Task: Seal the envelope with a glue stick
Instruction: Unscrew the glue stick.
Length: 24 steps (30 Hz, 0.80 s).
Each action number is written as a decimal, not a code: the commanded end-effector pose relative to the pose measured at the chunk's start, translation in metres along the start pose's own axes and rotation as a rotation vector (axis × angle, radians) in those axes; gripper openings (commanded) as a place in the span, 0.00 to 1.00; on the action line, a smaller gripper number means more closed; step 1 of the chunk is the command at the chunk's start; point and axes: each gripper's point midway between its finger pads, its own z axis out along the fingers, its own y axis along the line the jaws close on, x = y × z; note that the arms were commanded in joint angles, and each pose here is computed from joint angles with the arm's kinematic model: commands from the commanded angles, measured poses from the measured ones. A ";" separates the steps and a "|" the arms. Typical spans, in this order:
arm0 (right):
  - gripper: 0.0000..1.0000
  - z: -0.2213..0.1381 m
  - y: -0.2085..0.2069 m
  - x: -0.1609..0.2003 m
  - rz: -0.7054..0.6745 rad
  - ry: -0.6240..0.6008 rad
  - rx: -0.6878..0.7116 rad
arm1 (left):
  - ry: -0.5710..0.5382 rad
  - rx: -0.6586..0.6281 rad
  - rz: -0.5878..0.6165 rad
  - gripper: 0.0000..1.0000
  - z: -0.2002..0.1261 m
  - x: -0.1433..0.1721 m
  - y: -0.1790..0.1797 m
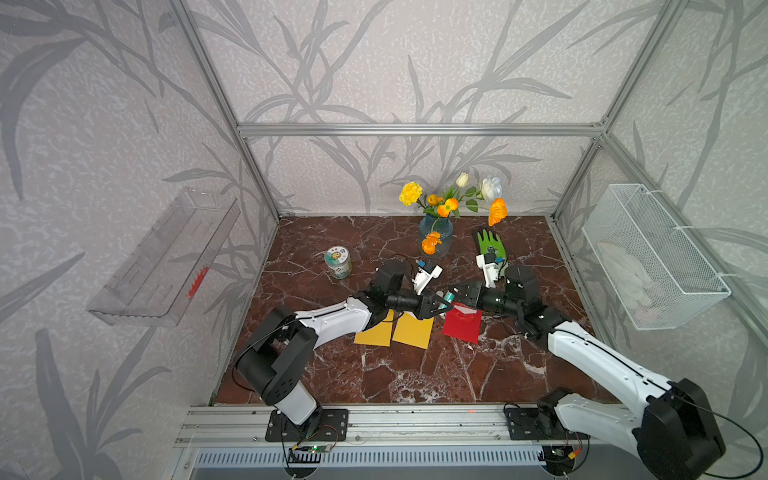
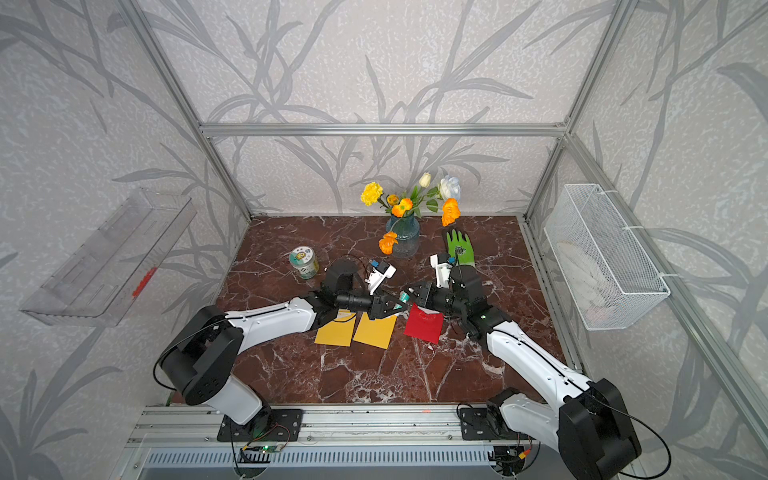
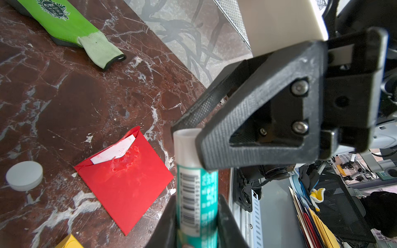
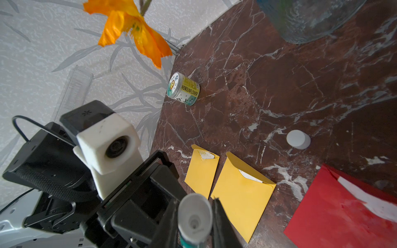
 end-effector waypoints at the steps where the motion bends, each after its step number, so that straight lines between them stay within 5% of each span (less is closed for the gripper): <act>1: 0.13 0.000 0.005 -0.004 -0.001 -0.009 -0.008 | -0.007 -0.007 0.023 0.04 -0.002 0.001 -0.001; 6: 0.01 0.007 -0.034 0.003 0.080 -0.013 0.225 | -0.038 -0.167 0.025 0.04 -0.004 -0.001 0.023; 14: 0.04 -0.002 -0.069 0.002 0.078 -0.150 0.602 | -0.079 -0.418 0.008 0.03 -0.016 -0.002 0.062; 18: 0.33 0.005 -0.048 -0.006 0.002 -0.152 0.492 | -0.039 -0.325 -0.004 0.03 -0.010 0.000 0.048; 24: 0.65 0.012 0.005 -0.005 -0.107 -0.028 0.117 | -0.033 -0.094 -0.036 0.04 -0.003 -0.003 0.017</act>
